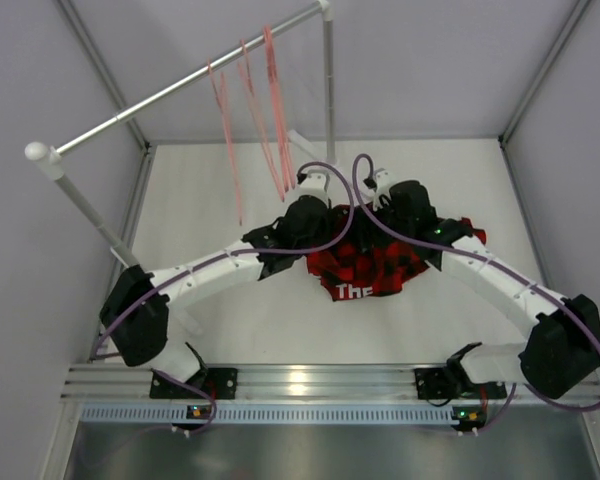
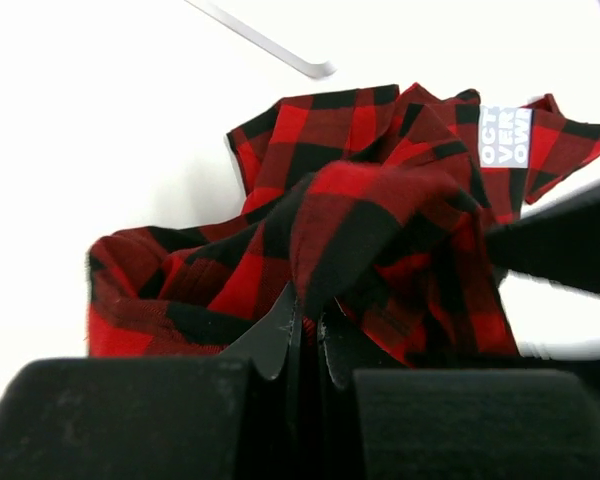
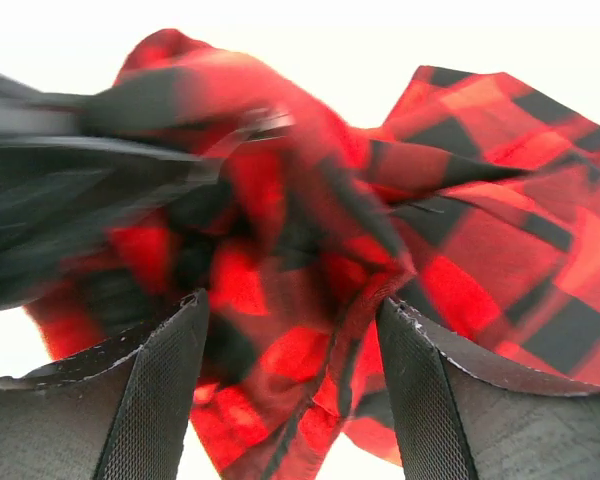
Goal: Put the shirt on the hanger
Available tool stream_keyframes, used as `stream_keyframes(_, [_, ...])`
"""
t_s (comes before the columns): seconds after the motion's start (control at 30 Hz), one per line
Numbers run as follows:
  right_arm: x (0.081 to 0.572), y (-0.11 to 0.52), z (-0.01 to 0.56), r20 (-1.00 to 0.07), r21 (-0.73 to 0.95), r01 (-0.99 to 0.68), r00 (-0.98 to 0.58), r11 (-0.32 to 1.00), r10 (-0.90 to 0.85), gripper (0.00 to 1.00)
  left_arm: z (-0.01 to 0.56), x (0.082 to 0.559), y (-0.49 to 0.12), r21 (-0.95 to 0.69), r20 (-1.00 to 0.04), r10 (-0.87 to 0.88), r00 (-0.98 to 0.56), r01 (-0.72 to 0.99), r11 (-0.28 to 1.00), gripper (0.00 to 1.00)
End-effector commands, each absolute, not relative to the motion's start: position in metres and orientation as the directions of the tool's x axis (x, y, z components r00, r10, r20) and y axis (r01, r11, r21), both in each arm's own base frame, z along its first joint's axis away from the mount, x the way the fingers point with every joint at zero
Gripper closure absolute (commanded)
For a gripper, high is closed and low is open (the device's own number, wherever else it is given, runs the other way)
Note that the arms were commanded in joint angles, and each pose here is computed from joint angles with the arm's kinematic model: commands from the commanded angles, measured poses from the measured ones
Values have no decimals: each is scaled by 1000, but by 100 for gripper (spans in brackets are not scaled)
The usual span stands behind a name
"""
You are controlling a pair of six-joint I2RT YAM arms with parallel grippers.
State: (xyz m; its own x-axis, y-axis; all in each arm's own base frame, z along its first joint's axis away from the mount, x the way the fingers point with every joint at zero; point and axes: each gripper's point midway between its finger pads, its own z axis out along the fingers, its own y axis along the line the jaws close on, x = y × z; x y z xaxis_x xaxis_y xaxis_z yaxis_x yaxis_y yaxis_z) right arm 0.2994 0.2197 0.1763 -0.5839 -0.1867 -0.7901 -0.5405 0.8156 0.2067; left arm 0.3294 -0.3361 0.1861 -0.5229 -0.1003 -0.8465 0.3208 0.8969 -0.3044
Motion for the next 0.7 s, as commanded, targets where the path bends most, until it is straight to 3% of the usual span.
stream_keyframes(0.0, [333,212,199,-851,101,-484,-495,869,-176,35,221,323,-317,-315,-877,-141,-460,328,890,100])
stream_keyframes(0.4, [320,211,273,-928,89,-540,-349,837,-127,35,230,309,-293,-282,-895,-118,-431,340,897,100])
stream_keyframes(0.67, [309,245,243,-899,116,-636,-394,763,-192,39,234,311,-296,-283,-897,-116,-427,351,892,100])
